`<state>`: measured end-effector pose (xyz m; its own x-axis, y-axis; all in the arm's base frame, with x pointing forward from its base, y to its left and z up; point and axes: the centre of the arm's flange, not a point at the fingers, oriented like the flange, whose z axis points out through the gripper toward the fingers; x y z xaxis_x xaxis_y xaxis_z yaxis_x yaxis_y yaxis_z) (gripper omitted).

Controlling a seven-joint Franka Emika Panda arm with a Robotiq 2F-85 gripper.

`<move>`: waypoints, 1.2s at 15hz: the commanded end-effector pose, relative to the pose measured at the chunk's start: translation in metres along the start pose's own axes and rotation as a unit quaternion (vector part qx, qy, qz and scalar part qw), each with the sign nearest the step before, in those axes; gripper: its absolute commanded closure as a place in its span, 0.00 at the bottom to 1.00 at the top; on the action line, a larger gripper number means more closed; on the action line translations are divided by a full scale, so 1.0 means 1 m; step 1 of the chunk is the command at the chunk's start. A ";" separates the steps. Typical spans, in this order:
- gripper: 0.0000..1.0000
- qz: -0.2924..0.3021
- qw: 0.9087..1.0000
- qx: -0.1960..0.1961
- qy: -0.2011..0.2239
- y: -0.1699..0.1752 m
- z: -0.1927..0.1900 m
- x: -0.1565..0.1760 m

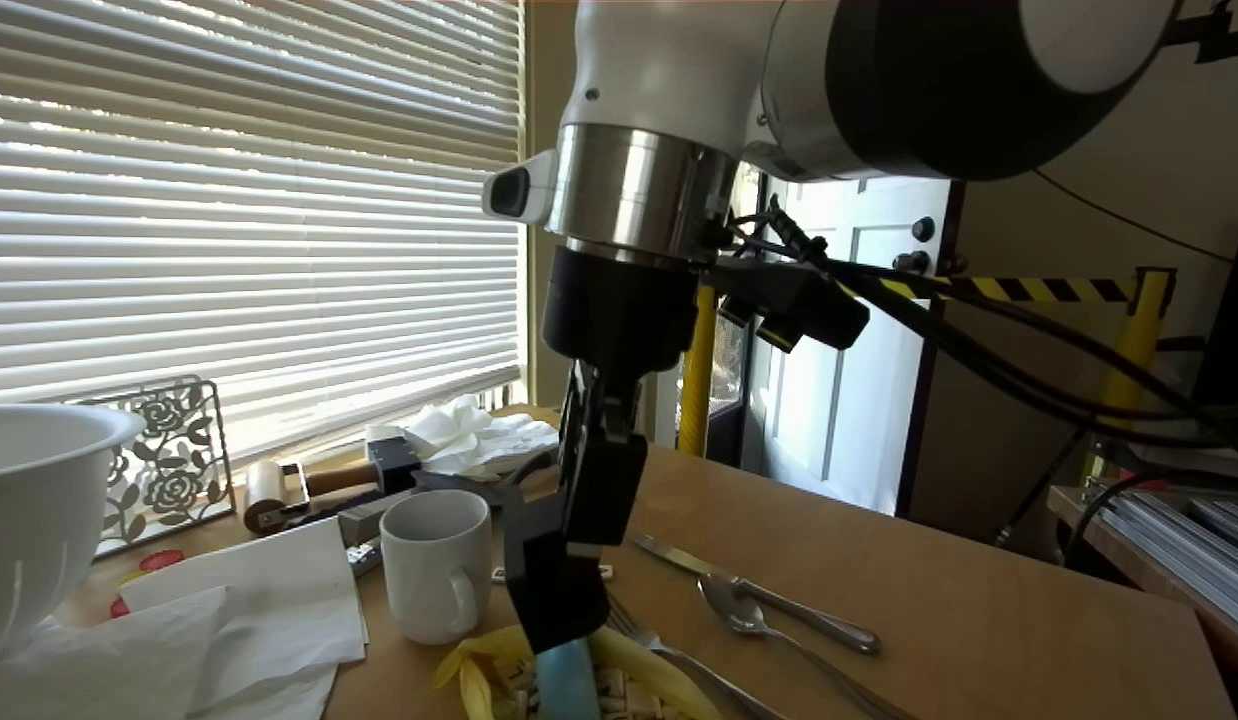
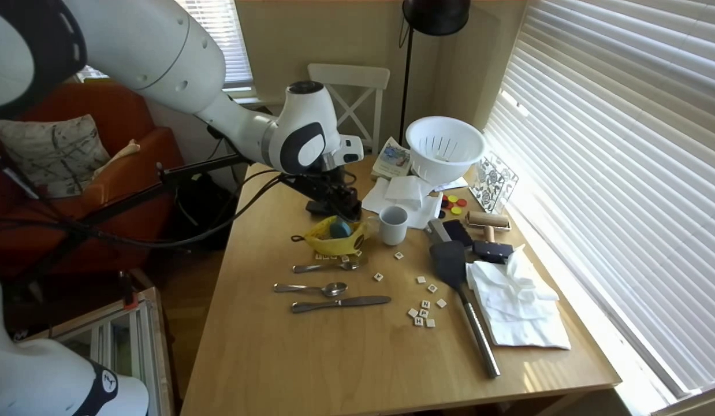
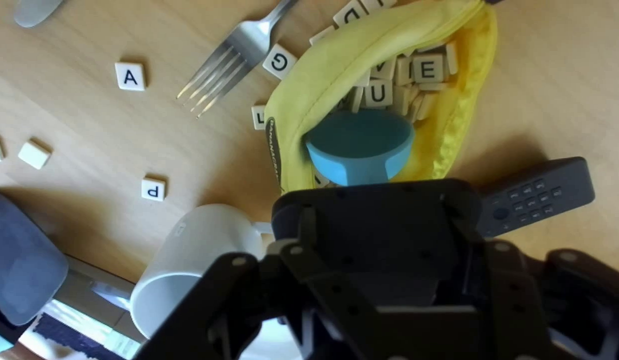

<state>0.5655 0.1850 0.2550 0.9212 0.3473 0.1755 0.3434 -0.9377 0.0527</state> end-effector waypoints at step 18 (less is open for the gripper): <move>0.65 0.062 0.974 -0.102 -0.193 -0.028 0.027 0.055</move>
<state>0.5913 0.2119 0.2421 0.9691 0.1945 -0.1518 0.2226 -0.9545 0.1985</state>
